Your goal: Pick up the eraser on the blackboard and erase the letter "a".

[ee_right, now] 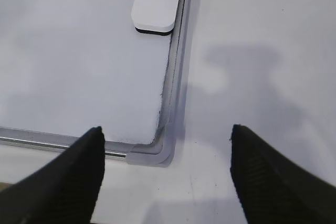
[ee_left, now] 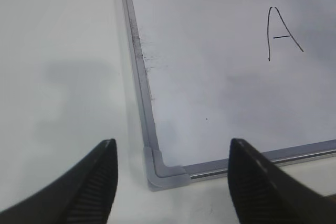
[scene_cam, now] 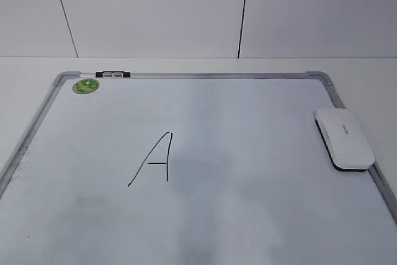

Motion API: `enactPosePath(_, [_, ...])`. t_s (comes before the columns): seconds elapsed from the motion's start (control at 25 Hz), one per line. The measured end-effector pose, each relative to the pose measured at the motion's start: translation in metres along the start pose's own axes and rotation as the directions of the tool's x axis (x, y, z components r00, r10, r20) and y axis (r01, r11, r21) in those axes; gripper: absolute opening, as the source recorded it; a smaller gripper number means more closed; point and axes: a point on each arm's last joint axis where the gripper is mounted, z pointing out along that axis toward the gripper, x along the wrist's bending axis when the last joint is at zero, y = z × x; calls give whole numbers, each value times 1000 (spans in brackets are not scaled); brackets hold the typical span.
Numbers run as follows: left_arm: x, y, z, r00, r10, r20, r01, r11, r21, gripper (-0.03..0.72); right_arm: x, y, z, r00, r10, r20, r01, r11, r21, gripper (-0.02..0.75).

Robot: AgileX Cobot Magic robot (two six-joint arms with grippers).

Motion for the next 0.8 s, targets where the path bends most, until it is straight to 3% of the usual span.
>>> enactPosePath(0.52, [0, 0, -1, 1000, 1, 0, -1, 1000, -6, 497, 0, -2, -2, 1000, 1, 1, -1, 1000, -22, 593])
enactPosePath(0.8, [0, -8, -12, 1000, 4, 9, -4, 995, -100, 497, 0, -9, -12, 1000, 5, 5, -4, 994, -107, 592])
